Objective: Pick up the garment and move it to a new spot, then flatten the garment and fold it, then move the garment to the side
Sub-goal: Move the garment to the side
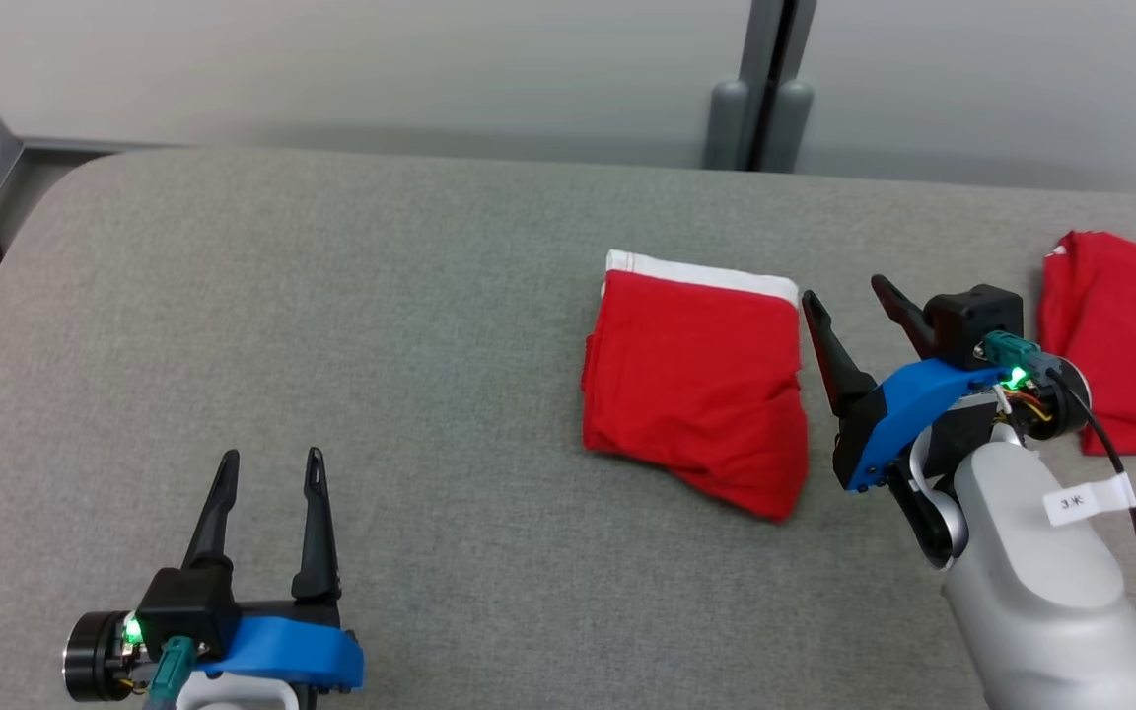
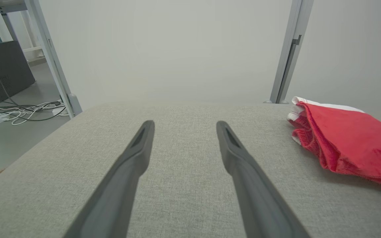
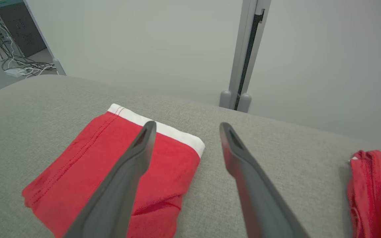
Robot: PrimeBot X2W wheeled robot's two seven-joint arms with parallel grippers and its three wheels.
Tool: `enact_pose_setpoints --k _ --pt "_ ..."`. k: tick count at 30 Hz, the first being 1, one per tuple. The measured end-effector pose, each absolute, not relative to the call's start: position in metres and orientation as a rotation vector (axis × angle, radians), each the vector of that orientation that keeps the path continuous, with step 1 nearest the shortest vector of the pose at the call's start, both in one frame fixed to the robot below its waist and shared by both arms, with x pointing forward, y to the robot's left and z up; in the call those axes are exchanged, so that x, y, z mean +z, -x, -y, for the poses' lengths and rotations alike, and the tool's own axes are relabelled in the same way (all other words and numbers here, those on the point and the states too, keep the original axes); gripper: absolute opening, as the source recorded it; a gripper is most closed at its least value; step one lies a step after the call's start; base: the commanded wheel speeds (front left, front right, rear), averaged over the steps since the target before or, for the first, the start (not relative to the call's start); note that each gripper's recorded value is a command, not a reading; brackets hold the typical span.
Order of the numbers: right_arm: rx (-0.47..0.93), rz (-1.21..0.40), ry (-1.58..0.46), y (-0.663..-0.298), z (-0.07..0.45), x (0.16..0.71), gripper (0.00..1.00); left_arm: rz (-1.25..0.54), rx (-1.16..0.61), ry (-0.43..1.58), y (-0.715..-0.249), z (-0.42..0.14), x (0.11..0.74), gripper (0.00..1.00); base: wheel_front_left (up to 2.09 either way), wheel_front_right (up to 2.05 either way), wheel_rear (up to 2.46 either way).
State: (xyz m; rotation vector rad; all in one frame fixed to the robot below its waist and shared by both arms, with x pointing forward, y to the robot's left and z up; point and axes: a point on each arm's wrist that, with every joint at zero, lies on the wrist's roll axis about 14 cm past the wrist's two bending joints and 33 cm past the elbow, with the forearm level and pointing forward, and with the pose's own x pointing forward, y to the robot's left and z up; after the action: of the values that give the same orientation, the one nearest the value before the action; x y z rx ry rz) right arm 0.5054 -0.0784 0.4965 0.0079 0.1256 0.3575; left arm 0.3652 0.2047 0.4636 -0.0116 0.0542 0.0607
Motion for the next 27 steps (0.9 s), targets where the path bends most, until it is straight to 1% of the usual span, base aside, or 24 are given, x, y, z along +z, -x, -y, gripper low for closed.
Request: enact_pose_setpoints --k 5,6,11,14,18,19,20,21,25,27 --pt "0.376 -0.285 0.006 -0.512 0.07 0.443 1.0 -0.082 0.089 0.016 -0.369 -0.212 0.454 1.0 0.0 0.0 0.0" --pt "0.389 -0.335 0.014 -0.511 0.066 0.425 1.0 -0.095 0.095 0.015 -0.371 -0.214 0.45 1.0 0.0 0.0 0.0" --pt "0.398 -0.398 0.004 -0.508 0.061 0.398 1.0 -0.104 0.098 0.017 -0.376 -0.215 0.447 1.0 0.0 0.0 0.0" --pt "0.395 -0.46 -0.016 -0.5 0.06 0.378 1.0 -0.111 0.1 0.018 -0.378 -0.215 0.444 1.0 0.0 0.0 0.0" --pt "0.408 -0.488 -0.031 -0.494 0.054 0.368 1.0 -0.11 0.101 0.028 -0.382 -0.213 0.444 1.0 0.0 0.0 0.0" --pt "0.411 -0.497 -0.038 -0.492 0.052 0.366 0.81 -0.106 0.1 0.032 -0.384 -0.213 0.445 1.0 0.0 0.0 0.0" --pt "0.412 -0.5 -0.046 -0.491 0.05 0.366 0.36 -0.103 0.097 0.033 -0.385 -0.212 0.445 1.0 0.0 0.0 0.0" --pt "0.416 -0.501 -0.054 -0.49 0.048 0.365 0.0 -0.103 0.095 0.034 -0.386 -0.211 0.445 1.0 0.0 0.0 0.0" --pt "0.447 -0.47 -0.059 -0.491 0.038 0.37 0.0 -0.097 0.085 0.044 -0.391 -0.207 0.446 1.0 0.0 0.0 0.0" --pt "0.452 -0.442 -0.032 -0.497 0.044 0.375 0.0 -0.086 0.075 0.045 -0.397 -0.204 0.448 1.0 0.0 0.0 0.0"
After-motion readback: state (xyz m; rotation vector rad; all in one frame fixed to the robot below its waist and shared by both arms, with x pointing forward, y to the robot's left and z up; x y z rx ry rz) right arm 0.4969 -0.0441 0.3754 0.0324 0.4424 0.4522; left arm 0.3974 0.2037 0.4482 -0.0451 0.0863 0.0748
